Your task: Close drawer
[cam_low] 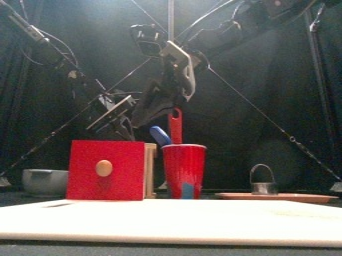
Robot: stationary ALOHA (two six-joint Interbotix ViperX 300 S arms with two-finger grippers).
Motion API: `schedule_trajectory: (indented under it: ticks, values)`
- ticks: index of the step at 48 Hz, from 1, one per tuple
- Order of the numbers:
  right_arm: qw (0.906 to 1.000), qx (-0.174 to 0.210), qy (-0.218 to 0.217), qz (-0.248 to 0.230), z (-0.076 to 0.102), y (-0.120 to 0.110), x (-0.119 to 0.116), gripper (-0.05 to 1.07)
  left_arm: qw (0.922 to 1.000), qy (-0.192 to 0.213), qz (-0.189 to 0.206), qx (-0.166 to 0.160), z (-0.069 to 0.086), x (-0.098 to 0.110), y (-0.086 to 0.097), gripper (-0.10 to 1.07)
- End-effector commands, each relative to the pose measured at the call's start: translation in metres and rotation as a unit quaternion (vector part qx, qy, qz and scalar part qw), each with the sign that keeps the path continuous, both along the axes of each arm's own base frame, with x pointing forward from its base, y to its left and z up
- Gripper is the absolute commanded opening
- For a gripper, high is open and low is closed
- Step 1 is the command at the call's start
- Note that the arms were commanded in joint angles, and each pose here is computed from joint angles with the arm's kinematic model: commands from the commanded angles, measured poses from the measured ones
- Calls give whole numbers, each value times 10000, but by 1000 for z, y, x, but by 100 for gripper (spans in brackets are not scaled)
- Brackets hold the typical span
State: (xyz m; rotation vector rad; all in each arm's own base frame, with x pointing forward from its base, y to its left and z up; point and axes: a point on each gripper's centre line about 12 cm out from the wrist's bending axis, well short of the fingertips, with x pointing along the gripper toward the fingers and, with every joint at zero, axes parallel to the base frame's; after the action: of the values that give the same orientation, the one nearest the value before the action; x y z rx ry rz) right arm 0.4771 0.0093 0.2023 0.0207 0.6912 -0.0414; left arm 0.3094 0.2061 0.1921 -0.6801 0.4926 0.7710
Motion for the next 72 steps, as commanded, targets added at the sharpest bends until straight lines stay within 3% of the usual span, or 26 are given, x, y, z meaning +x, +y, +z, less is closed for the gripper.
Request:
schedule_trajectory:
  ticks: [1, 10, 32, 72]
  values:
    - [9998, 6, -208, 78, 15, 9, 12, 28, 9999, -116, 31, 69, 8, 5, 7, 38]
    - [9999, -73, 102, 98, -2, 15, 29, 28, 9999, 7, 142, -67, 1, 3, 8, 38]
    - [9976, -460, 514, -3, -11, 5, 51, 28, 9990, 342, 224, -199, -11, -5, 4, 38]
    - [9917, -939, 625, -620, -2, -68, 74, 28, 9986, 414, 219, -241, -16, -8, 1, 38]
